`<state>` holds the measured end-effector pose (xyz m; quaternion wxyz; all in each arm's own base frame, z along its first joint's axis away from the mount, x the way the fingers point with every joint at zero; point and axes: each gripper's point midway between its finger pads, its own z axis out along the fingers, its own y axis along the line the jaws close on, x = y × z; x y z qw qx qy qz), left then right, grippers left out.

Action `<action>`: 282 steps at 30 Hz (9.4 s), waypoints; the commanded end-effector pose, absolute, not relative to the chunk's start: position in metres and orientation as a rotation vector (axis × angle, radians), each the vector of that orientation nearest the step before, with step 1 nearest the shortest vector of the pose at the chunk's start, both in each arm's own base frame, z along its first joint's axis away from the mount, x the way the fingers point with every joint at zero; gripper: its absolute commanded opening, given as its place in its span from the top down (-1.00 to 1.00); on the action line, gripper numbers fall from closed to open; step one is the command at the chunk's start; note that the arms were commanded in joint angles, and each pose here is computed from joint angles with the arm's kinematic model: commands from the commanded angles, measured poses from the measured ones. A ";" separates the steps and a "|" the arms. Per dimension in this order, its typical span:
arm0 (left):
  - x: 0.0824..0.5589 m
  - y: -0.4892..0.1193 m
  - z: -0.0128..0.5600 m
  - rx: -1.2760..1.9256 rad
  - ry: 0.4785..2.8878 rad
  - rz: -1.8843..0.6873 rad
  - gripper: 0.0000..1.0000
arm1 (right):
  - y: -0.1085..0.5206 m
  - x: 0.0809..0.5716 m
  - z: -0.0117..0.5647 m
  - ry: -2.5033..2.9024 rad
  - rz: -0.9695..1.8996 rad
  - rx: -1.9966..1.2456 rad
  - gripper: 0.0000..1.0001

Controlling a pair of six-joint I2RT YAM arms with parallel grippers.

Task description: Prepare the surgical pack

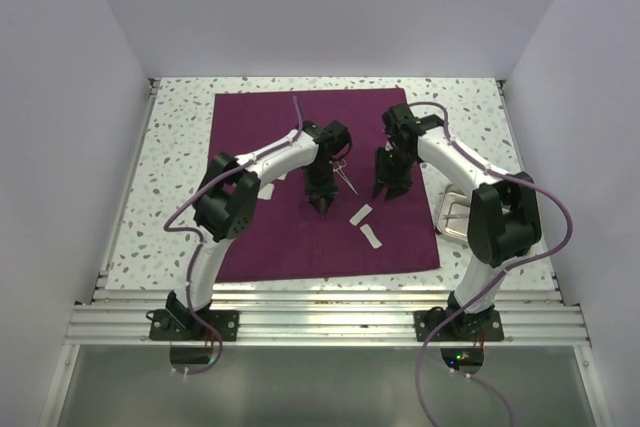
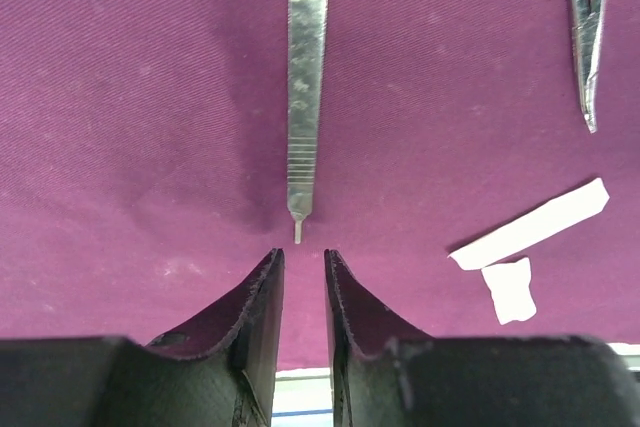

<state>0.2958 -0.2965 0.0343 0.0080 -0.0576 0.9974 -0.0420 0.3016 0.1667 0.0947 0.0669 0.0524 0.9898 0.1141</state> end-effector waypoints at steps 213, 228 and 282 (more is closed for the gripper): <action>0.334 -0.210 0.098 0.039 2.769 -0.519 -0.09 | 0.248 0.383 0.041 2.895 0.104 -0.550 1.00; 0.333 -0.213 0.099 0.034 2.764 -0.545 -0.09 | 0.257 0.365 0.094 2.925 0.700 -0.057 1.00; 0.364 -0.113 0.094 -0.272 2.754 -0.274 -0.27 | -0.065 0.303 0.113 2.312 0.086 1.668 -0.07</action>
